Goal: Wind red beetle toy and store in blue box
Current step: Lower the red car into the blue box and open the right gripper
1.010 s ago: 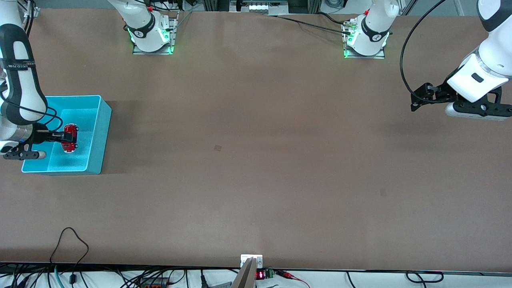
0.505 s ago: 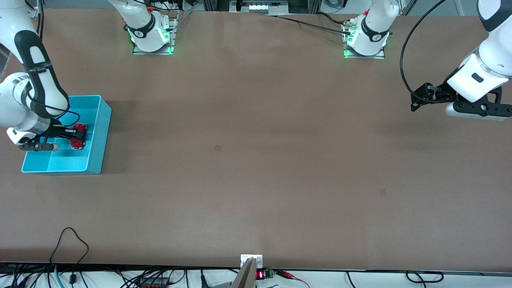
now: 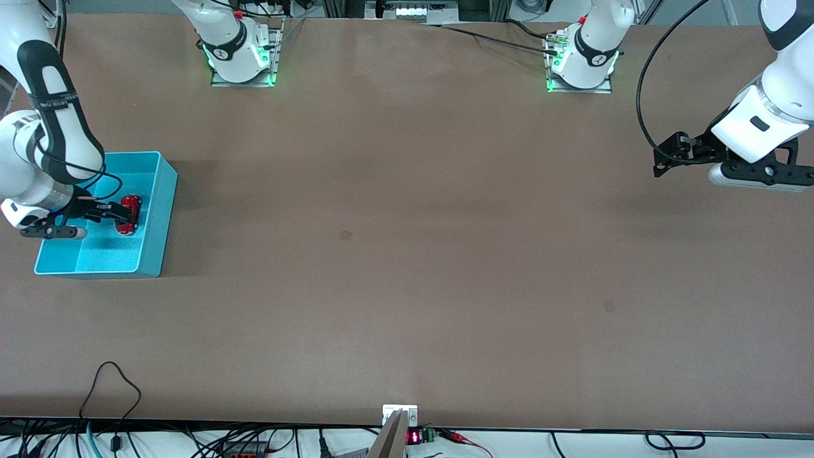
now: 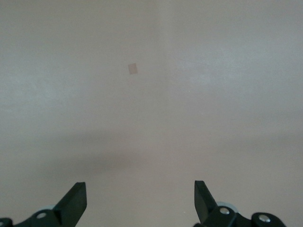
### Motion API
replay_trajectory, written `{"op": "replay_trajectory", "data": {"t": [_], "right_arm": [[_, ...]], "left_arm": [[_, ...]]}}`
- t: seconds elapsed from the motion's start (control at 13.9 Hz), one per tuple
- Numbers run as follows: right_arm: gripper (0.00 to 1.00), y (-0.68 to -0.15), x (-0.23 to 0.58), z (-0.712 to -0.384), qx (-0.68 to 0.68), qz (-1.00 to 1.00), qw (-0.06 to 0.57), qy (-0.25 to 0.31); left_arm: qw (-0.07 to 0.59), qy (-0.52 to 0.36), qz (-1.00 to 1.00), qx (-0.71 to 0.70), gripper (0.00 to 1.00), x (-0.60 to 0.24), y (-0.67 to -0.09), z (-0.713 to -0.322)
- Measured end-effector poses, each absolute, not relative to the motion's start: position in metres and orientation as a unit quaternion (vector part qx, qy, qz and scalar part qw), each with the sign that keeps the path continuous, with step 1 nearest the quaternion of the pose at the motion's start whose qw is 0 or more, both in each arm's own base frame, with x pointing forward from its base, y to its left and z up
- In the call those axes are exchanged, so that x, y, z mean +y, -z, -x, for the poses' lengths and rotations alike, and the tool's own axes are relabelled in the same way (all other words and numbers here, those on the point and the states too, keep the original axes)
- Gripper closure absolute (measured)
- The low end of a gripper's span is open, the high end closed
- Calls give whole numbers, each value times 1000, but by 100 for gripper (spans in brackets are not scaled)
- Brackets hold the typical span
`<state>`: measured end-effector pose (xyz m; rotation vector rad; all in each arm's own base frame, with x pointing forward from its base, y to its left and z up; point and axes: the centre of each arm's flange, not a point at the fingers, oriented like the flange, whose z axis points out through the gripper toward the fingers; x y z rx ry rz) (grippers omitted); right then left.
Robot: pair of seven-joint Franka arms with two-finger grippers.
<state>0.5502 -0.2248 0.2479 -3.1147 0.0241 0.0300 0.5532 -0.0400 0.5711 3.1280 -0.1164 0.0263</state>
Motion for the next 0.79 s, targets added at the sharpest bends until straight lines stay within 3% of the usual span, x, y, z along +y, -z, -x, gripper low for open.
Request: {"op": "replay_trajectory", "data": {"t": [0.36, 0.79], "right_arm": [[0, -373, -165, -610, -6, 999, 39, -8], [0, -477, -51, -642, -71, 997, 30, 17]], "left_arm": [[6, -8, -999, -35, 0, -38, -571, -553], [6, -8, -999, -35, 0, -37, -571, -553]]}}
